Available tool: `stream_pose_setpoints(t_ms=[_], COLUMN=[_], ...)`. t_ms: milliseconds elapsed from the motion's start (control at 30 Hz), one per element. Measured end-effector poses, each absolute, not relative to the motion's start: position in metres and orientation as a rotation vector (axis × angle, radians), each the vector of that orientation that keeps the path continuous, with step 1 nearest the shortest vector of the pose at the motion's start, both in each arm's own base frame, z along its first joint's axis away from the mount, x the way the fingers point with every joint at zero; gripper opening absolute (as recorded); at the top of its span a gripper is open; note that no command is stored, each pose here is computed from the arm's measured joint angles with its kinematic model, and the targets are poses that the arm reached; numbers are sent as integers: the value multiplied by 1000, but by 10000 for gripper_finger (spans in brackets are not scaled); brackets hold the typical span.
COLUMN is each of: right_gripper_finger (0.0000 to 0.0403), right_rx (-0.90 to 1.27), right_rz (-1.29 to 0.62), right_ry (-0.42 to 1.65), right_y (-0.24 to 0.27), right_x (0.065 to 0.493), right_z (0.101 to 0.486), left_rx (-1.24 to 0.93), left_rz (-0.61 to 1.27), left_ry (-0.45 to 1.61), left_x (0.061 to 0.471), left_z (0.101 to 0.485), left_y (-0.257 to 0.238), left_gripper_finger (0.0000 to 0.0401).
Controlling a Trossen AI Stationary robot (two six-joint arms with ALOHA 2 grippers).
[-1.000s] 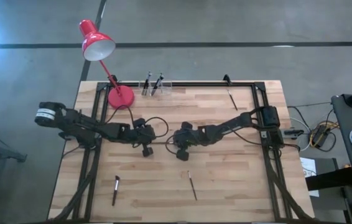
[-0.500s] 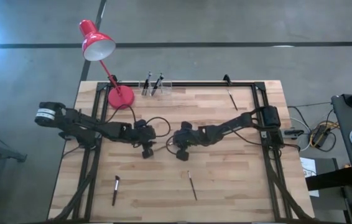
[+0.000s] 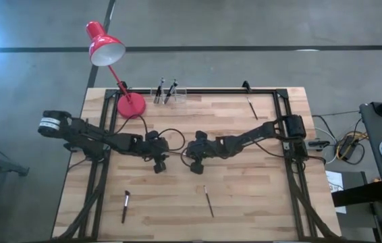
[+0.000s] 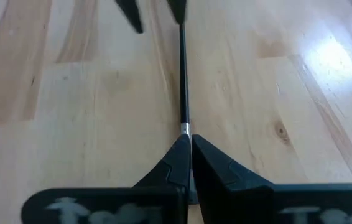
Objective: Pick & Place Makeup Supplies
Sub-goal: Put the makeup brush into the transparent organizer
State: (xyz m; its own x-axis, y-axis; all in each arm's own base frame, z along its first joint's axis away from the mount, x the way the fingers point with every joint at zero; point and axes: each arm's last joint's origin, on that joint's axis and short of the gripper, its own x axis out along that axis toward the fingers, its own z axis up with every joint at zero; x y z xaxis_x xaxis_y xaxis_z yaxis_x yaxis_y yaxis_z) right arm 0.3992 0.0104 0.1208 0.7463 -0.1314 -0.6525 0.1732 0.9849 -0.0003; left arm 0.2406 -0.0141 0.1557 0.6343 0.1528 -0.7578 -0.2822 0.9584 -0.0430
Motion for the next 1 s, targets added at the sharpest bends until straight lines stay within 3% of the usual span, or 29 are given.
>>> stream_pose_setpoints(t_ms=[433, 800, 1000], right_gripper_finger=[18, 107, 121], right_rx=[48, -92, -191], right_rz=[-156, -60, -112], right_ry=[744, 820, 846], right_y=[14, 35, 31], right_x=[396, 387, 389], right_z=[123, 125, 112], left_rx=[-8, 15, 17], left_rz=[207, 196, 194], left_ry=[876, 873, 892], left_x=[266, 272, 271], left_z=[130, 134, 132], left_y=[-15, -16, -16], left_gripper_finger=[126, 126, 126])
